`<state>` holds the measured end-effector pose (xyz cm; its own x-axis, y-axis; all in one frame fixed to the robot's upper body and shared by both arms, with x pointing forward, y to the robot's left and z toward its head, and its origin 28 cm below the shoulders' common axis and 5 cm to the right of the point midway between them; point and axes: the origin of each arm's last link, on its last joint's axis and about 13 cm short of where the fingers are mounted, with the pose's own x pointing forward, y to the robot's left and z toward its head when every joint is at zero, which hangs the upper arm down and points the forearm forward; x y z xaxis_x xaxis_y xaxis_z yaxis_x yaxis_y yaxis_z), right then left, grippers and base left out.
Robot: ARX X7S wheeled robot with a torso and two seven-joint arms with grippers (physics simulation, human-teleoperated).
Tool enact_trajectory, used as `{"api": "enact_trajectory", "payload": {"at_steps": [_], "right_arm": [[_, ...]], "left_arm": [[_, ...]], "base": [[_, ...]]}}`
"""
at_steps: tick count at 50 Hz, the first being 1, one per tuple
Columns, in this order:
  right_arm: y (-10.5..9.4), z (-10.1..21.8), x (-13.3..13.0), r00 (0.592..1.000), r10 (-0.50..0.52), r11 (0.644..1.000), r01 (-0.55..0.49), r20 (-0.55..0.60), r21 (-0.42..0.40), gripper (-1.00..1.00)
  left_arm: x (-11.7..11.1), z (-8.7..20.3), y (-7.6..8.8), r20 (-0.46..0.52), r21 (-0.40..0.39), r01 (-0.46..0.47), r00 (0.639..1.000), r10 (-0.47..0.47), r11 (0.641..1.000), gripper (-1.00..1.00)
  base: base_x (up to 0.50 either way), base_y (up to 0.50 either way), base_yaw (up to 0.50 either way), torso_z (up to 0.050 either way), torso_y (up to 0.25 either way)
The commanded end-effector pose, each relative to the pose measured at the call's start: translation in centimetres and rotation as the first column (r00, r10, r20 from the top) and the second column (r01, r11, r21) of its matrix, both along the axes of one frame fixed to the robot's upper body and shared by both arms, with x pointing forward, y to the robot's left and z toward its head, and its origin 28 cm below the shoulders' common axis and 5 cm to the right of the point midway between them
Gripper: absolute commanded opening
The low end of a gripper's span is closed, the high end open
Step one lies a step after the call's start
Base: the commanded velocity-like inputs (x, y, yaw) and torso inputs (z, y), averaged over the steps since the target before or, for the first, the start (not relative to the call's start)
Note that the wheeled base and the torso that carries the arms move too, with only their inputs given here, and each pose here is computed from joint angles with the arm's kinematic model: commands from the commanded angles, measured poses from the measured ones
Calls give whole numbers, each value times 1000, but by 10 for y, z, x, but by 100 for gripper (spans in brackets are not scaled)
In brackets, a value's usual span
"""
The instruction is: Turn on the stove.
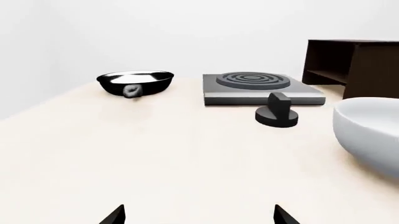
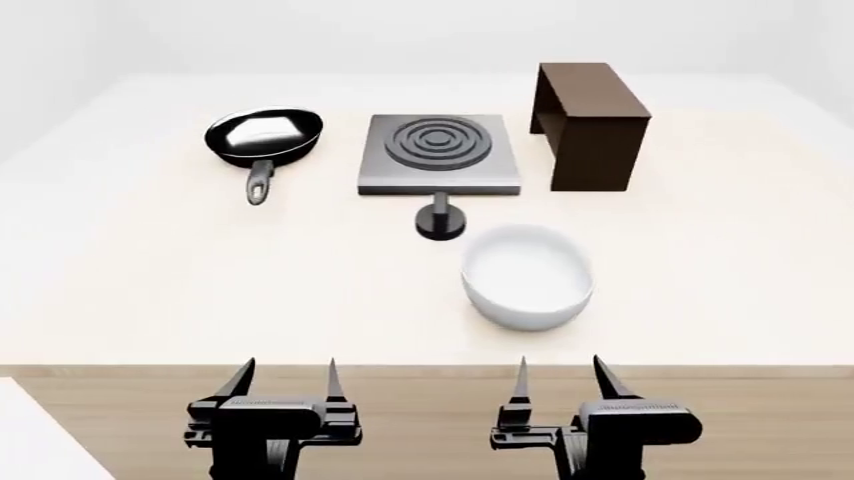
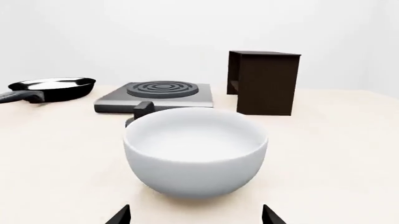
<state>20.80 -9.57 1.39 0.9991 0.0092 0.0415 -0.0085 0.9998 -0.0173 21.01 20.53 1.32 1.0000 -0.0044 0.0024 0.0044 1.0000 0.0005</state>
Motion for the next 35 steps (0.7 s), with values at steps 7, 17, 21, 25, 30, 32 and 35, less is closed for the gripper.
{"api": "enact_trajectory", "payload": {"at_steps": [7,17,21,25,30,32,35], "right_arm": [[0,0,-1,1000,7,1000,-7,10,-7,100],[0,1,-1,1000,6,1000,-6,11,-5,100],[1,1,-1,1000,7,1000,-7,9,-6,100],[0,0,-1,1000,7,1000,-7,9,-6,100],[1,0,-1,1000,12,1000,-12,7,-5,100],[1,0,-1,1000,15,1000,-15,7,-6,100],[1,0,-1,1000,14,1000,-14,6,-6,100]], "left_arm": [[0,0,0,1,2,2,1000,-2,1000,100],[0,0,0,0,2,1,1000,-1,1000,100],[0,0,0,1,2,1,1000,-1,1000,100],[0,0,0,1,1,2,1000,-2,1000,100],[0,0,0,0,2,3,1000,-3,1000,100],[-1,0,0,1,2,3,1000,-3,1000,100],[-1,0,0,1,3,4,1000,-4,1000,100]], "base": [[0,500,0,0,0],[0,500,0,0,0],[0,500,0,0,0],[0,500,0,0,0],[0,500,0,0,0],[0,500,0,0,0],[0,500,0,0,0]]}}
